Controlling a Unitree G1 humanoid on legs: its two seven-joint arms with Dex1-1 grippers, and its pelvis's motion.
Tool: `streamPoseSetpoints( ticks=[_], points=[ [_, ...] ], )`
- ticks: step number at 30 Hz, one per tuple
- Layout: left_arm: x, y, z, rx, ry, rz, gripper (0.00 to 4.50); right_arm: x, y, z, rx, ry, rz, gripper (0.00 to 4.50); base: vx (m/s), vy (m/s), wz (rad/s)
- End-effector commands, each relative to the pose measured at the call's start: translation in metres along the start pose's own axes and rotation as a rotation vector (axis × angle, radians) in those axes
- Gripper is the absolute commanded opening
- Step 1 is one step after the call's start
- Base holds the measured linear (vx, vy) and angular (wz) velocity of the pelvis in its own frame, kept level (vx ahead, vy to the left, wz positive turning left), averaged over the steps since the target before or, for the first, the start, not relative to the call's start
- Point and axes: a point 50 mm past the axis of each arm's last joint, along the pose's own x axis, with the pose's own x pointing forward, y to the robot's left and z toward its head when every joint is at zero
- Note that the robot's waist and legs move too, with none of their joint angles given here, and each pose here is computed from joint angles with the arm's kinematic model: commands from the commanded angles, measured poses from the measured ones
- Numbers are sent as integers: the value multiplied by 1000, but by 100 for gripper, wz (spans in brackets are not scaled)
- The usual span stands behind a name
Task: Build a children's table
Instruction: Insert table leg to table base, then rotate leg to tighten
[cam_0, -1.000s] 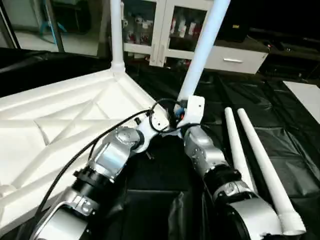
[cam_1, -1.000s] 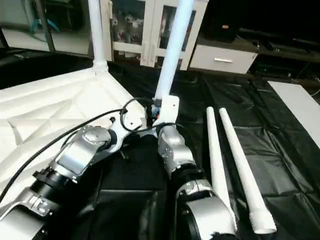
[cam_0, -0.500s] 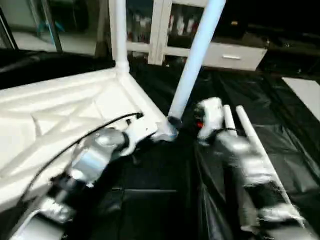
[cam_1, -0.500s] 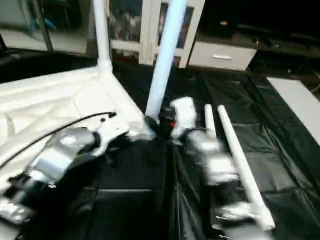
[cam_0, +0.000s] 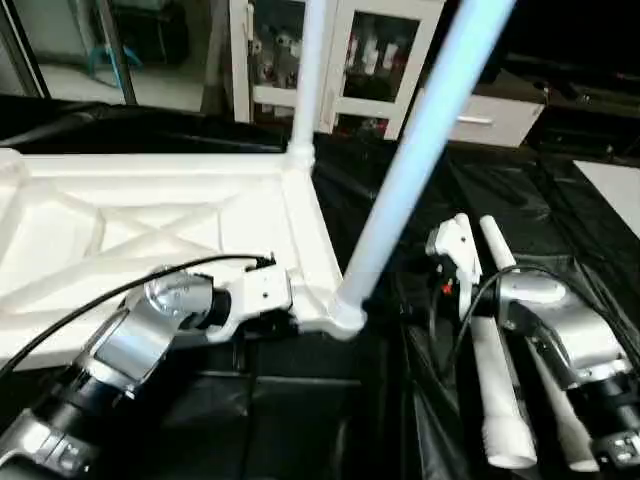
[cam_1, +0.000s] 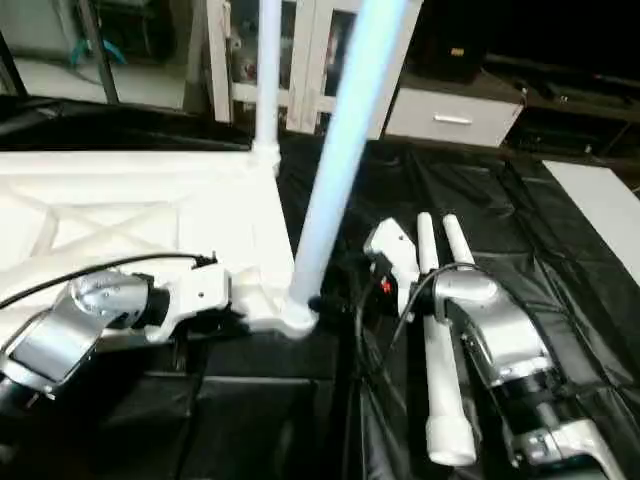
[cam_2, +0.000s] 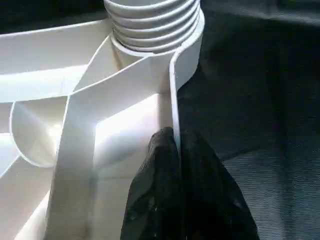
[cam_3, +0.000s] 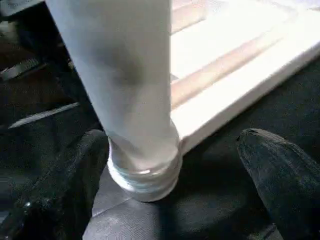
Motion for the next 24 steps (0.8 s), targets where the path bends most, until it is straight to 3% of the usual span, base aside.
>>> streamPoseSetpoints(
  ticks=[1, 8, 19, 24],
  points=[
    [12, -19, -2, 12, 6, -155, 0, -2, 8, -3, -36, 65, 94, 446, 0, 0, 0],
    [12, -22, -1, 24, 8, -186, 0, 6, 15, -6, -61, 111, 171, 446, 0, 0, 0],
    [12, -22, 0, 33, 17, -191, 0, 22, 17, -9, -84, 115, 193, 446, 0, 0, 0],
    [12, -21, -1, 33, 21, -191, 0, 27, 17, -8, -81, 99, 196, 406, 0, 0, 0]
  ],
)
